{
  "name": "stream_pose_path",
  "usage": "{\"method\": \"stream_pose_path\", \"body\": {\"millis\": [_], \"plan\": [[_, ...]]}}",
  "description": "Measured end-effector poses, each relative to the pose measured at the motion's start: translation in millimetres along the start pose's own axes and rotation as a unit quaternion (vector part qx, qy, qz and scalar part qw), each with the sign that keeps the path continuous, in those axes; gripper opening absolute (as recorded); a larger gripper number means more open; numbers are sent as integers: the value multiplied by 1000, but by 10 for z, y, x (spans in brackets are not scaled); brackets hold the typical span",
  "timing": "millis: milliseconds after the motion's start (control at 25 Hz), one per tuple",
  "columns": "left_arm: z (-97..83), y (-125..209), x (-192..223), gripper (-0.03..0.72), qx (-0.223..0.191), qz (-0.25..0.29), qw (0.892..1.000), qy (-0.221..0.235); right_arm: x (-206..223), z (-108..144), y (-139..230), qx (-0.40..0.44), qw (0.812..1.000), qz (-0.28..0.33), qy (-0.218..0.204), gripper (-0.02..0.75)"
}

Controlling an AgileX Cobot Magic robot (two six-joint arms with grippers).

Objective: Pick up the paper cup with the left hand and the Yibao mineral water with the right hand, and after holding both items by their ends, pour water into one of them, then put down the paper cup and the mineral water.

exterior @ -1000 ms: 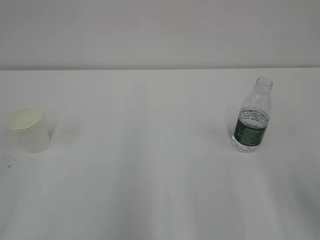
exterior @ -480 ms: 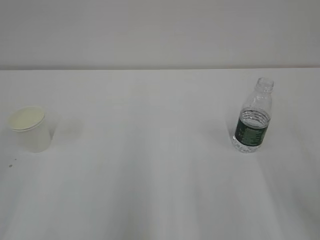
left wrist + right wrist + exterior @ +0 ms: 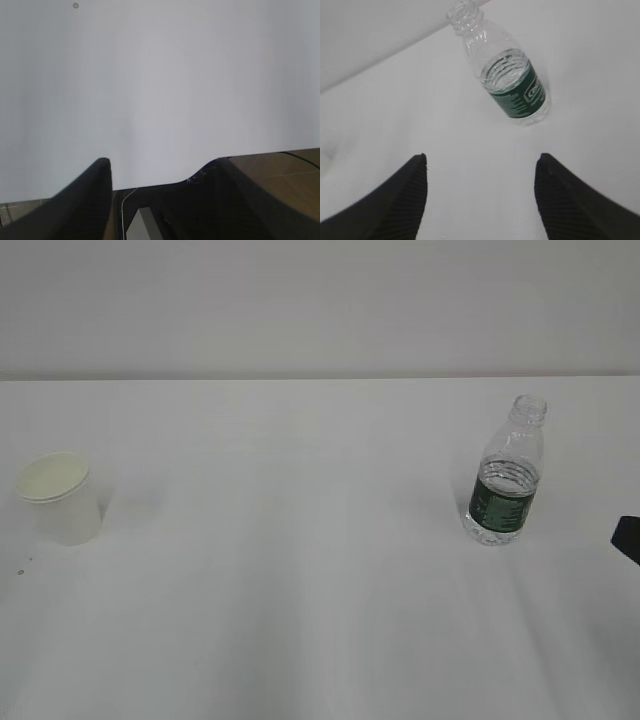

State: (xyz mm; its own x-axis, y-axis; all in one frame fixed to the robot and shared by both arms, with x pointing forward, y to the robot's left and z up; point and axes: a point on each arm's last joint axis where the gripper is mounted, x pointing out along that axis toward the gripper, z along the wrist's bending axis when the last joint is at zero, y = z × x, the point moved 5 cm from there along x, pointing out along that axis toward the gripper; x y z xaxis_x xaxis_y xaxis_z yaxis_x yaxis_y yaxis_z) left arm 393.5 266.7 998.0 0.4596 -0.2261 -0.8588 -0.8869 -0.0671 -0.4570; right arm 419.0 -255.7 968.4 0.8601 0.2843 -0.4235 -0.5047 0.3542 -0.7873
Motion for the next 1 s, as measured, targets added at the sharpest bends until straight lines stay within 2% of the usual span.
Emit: {"method": "stream_pose_path", "body": {"millis": [240,440,520,600,760,920,1000], "plan": [[0,2,0,476,0,1,1000,0,-17,-204,-104,-134,988,-15,80,509],[1,3,4,475,0,2,1000,0,-48,-232,-288,-288,950,-23,116,509],[1,3,4,475,0,2,1000,0,-59,-254,-324,-312,941,-23,129,509],[1,3,4,475,0,2,1000,0,-63,-265,-331,-310,941,-23,133,509],[1,3,4,475,0,2,1000,0,-63,-260,-336,-270,953,-29,131,509],[1,3,4,475,0,2,1000,0,-61,-252,-334,-185,974,-41,125,509],[1,3,4,475,0,2,1000,0,-59,-245,-333,-107,986,-50,119,509]]}}
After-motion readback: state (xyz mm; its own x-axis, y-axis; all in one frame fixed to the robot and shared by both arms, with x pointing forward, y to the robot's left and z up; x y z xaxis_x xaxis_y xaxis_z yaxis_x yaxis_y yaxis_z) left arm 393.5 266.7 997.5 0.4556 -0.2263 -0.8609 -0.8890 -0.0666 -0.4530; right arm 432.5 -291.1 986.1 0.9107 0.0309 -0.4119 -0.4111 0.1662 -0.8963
